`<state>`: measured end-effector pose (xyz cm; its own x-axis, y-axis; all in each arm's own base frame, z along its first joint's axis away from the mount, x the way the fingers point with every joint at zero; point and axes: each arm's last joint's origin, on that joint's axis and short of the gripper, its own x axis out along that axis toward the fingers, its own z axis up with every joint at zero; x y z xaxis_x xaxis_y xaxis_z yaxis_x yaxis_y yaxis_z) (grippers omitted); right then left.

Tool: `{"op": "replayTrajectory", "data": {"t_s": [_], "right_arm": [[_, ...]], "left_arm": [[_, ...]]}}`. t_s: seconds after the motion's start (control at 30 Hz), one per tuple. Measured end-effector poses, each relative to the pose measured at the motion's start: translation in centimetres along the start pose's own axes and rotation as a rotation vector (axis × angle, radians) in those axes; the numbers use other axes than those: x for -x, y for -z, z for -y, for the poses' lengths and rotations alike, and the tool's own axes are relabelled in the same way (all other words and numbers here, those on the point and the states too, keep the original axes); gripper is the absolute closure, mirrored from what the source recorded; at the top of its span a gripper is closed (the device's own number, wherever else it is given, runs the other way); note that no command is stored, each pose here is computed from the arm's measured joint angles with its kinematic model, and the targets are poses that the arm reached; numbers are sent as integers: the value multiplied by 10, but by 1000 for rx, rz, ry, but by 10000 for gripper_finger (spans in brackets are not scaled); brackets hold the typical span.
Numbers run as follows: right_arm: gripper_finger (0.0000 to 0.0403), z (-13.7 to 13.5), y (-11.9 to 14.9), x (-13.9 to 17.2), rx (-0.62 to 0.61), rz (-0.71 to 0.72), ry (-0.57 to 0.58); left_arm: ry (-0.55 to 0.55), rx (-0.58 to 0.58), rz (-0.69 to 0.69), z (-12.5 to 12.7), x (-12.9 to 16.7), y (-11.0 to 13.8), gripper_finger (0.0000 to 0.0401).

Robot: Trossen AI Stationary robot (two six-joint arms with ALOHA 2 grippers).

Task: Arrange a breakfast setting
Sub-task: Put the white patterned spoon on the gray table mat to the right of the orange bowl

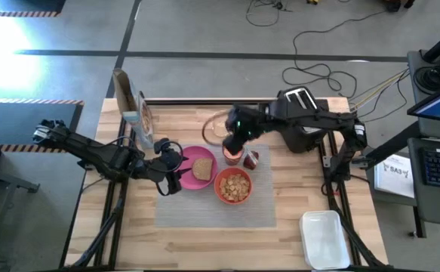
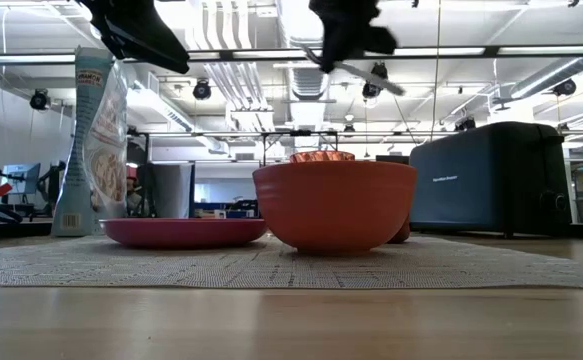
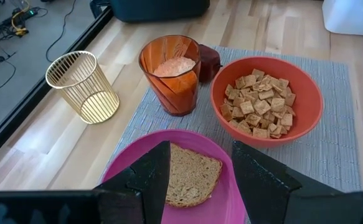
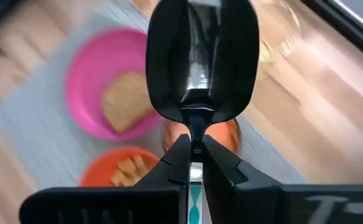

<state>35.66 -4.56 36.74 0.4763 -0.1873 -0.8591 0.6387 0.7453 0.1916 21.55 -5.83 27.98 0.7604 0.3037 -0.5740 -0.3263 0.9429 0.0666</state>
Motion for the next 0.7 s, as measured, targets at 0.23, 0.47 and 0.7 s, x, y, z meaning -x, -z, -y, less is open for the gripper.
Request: {"op": "replayTrajectory", "data": {"t_s": [0.23,0.47,0.7], "right_arm": [[387,-28,46,10,-96,-73,164],[387,-62,93,8,-198,-96,168],[387,-73,145,-13,-290,-151,260]], "left_arm": [[-7,-20,-27,-1,-2,5,246],[-17,-37,-49,-2,-3,10,246],[-18,-40,-55,-2,-4,11,246]]}}
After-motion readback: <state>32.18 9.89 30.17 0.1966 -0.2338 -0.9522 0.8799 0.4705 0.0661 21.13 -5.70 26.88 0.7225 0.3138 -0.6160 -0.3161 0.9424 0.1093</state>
